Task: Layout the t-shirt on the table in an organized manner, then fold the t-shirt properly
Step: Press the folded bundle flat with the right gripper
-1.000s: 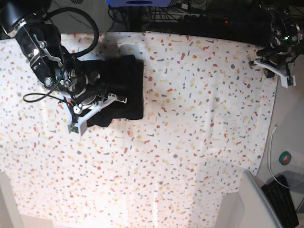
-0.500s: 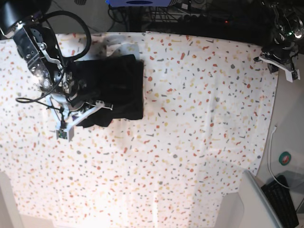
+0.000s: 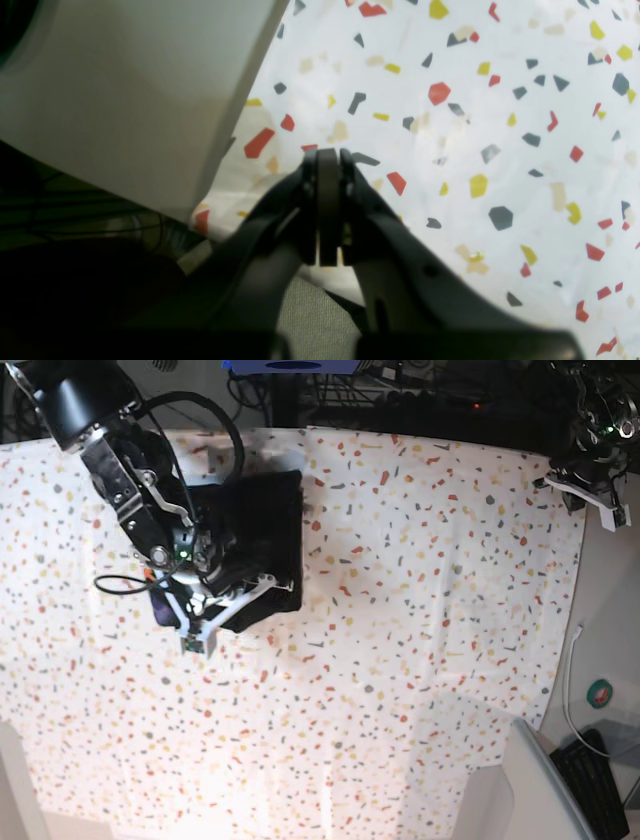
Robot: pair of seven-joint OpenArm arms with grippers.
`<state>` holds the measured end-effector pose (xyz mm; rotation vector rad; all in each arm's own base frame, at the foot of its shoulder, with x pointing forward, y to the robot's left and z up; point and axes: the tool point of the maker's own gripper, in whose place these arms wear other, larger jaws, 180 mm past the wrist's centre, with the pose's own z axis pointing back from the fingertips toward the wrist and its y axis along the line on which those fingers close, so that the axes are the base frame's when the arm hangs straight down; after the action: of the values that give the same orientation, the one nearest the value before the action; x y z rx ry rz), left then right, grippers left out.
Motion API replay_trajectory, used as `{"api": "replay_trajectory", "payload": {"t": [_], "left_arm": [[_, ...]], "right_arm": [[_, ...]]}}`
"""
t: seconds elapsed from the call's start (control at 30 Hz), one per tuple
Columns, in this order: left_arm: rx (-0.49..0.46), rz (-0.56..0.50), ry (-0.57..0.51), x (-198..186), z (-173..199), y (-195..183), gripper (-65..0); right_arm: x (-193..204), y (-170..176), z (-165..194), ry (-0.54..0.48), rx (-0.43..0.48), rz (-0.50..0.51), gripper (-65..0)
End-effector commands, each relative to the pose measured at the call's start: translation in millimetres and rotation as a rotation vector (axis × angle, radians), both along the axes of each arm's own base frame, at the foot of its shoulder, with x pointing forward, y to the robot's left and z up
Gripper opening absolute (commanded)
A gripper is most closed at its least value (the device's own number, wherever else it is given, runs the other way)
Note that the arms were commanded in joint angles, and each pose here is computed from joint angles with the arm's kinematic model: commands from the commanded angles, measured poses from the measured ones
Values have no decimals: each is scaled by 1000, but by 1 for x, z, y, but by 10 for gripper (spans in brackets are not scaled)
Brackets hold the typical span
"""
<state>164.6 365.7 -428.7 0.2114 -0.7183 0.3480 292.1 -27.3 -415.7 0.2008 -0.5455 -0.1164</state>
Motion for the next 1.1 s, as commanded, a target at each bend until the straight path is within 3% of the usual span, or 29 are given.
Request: {"api": "replay_trajectory", "payload": {"t": [0.0,0.3,0.4,0.47,0.57,0.7,0.87,0.97,1.07], "left_arm": [[32,-7,-34,7,12,8,-650],[32,-7,-39,8,13,8,-650],[31,-8,-40,9,13,8,-650],[31,-10,-40,9,13,7,-650],[13,-47,-31,14,7,-7,-650],[-26,-150,-6,17,-3,-46,-650],[-119,-344,-78,38,10,-144,-650],[-210,-386,-141,48,21,-185,-650],[-392,-342,-223,60,27,-207,-398]], "right_arm": [[11,12,11,-45,12,20,-650],[25,68,6,-25,19,106,-650],[29,88,12,-81,-4,180,-650],[24,95,34,-136,14,235,-650],[16,74,65,-169,57,197,-650],[0,27,79,-153,89,107,-650],[-3,-69,57,-136,-18,-116,-650],[-8,-109,53,-152,-84,-184,-650],[-13,-130,50,-167,-119,-171,-650]]}}
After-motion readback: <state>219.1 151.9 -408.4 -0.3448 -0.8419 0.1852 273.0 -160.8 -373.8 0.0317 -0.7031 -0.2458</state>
